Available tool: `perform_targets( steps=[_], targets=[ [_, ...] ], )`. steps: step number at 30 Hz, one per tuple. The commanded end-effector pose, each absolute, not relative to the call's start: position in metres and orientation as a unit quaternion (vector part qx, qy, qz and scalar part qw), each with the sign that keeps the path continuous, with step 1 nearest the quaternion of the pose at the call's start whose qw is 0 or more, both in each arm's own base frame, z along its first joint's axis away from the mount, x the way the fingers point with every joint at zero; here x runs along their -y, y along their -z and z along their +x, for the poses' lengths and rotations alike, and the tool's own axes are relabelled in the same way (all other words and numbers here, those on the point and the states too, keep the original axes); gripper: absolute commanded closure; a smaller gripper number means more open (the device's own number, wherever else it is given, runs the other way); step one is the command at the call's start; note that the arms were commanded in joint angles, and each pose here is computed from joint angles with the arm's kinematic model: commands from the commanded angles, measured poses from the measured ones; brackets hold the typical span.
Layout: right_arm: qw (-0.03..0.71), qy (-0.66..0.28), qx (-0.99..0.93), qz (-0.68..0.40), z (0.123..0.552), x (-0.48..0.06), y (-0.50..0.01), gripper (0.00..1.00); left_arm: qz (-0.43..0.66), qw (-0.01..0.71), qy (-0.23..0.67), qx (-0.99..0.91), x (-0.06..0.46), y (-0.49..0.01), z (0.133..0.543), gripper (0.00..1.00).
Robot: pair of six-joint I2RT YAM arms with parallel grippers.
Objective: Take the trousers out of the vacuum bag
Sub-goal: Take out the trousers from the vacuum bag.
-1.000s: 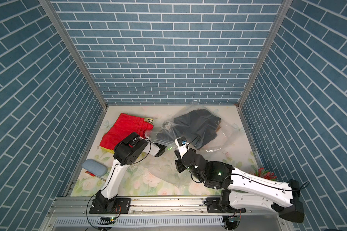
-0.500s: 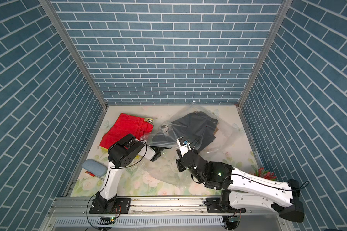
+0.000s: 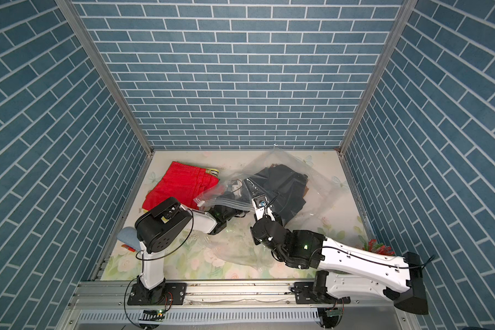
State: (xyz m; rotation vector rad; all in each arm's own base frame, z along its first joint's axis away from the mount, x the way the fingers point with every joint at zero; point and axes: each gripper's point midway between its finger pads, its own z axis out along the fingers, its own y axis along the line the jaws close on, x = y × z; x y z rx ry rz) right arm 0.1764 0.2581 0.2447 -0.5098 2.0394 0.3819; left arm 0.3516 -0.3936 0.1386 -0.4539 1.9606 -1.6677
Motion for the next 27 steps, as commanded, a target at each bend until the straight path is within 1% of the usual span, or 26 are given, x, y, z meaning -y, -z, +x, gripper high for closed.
perform_targets(
  steps=[1,5,10,16,20,24,27],
  targets=[
    [0.482,-0.134,-0.845,-0.19,0.18,-0.248,-0.24,1.0,-0.138,0.272,0.634,-0.711,0.397,-0.167,0.333,1.0],
    [0.48,-0.125,-0.847,-0.191,0.181,-0.248,-0.235,1.0,-0.125,0.268,0.641,-0.708,0.401,-0.175,0.322,1.0],
    [0.48,-0.118,-0.849,-0.186,0.182,-0.244,-0.233,1.0,-0.11,0.261,0.629,-0.724,0.399,-0.172,0.302,1.0],
    [0.484,-0.119,-0.849,-0.178,0.183,-0.237,-0.233,1.0,-0.112,0.274,0.57,-0.766,0.369,-0.153,0.283,1.0],
    [0.482,-0.119,-0.85,-0.179,0.183,-0.237,-0.23,1.0,-0.115,0.275,0.554,-0.777,0.353,-0.145,0.266,1.0],
    [0.48,-0.119,-0.85,-0.181,0.184,-0.24,-0.227,1.0,-0.106,0.283,0.533,-0.79,0.343,-0.145,0.252,1.0],
    [0.478,-0.118,-0.851,-0.184,0.184,-0.242,-0.224,1.0,-0.087,0.305,0.499,-0.806,0.337,-0.149,0.246,1.0]
  ],
)
